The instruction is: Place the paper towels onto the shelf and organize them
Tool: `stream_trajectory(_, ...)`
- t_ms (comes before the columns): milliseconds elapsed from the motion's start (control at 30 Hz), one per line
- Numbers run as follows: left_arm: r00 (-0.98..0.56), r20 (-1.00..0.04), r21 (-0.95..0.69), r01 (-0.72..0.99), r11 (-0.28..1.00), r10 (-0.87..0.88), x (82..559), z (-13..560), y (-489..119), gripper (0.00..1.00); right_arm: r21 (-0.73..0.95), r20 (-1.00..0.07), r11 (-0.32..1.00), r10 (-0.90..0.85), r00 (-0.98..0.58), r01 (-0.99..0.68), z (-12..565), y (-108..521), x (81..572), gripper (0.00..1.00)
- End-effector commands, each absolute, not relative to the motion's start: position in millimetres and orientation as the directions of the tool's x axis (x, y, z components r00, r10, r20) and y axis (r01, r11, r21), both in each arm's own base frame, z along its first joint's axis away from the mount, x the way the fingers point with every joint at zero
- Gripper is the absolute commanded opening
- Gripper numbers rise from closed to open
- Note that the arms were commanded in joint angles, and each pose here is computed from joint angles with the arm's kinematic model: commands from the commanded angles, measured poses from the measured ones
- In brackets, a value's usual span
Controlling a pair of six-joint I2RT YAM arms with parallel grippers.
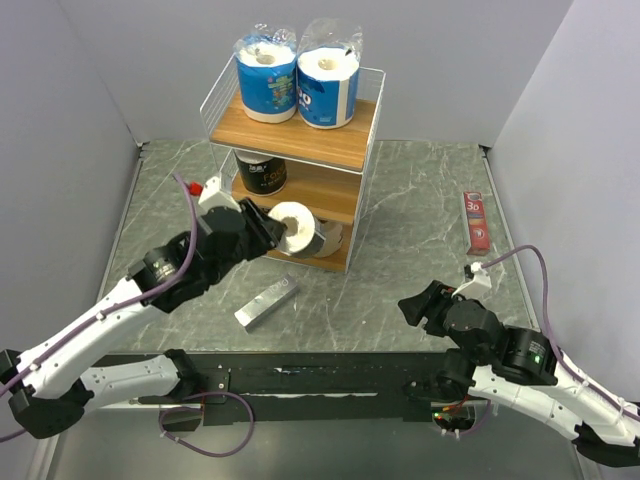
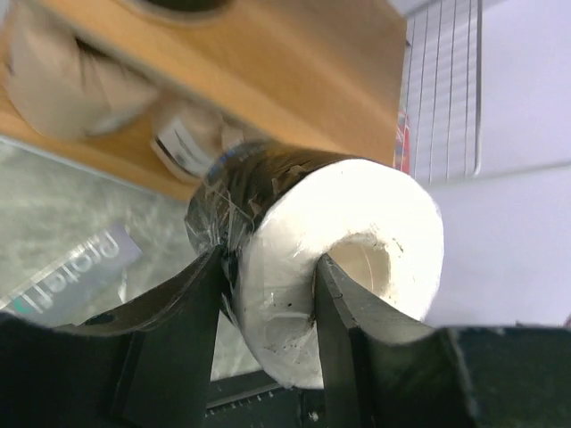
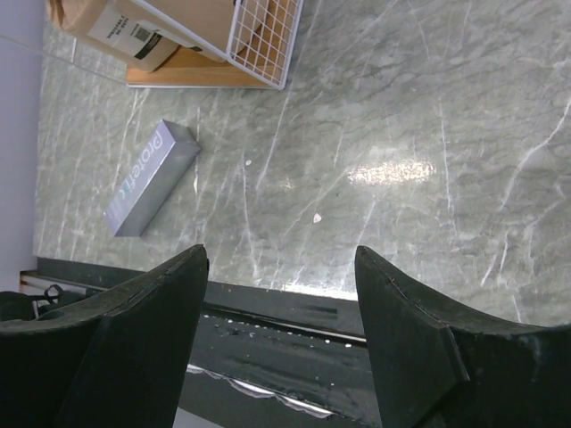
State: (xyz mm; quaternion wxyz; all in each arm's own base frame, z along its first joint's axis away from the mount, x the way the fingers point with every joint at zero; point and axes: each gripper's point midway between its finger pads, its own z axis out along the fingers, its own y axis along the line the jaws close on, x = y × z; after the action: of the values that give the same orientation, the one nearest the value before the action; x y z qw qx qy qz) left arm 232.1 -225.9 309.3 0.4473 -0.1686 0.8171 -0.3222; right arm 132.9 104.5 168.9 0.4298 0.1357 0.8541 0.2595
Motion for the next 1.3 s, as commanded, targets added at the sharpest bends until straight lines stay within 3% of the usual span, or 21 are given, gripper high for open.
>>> stream_trajectory(0,-0.463,-0.675,-0.673,0.068,0.737,-0.574,253.1,354.1,-221.8,0.45,0.559,-0.667,0.829,0.472,-0.576,0.033,169.7,95.9,132.7,0.74)
stream_trajectory(333,-0.436,-0.698,-0.668,0.11,0.736,-0.568,276.0,385.4,-238.4,0.43,0.565,-0.666,0.825,0.479,-0.572,0.033,169.7,92.8,131.5,0.74)
stream_trajectory(833,-0.431,-0.68,-0.706,0.164,0.689,-0.593,259.7,409.9,-231.3,0.41,0.559,-0.671,0.829,0.473,-0.571,0.029,173.3,92.3,131.7,0.75)
stream_trajectory(1267,-0.375,-0.704,-0.68,0.108,0.726,-0.603,287.4,415.6,-237.7,0.4,0.566,-0.675,0.824,0.476,-0.563,0.018,183.3,91.7,131.8,0.75)
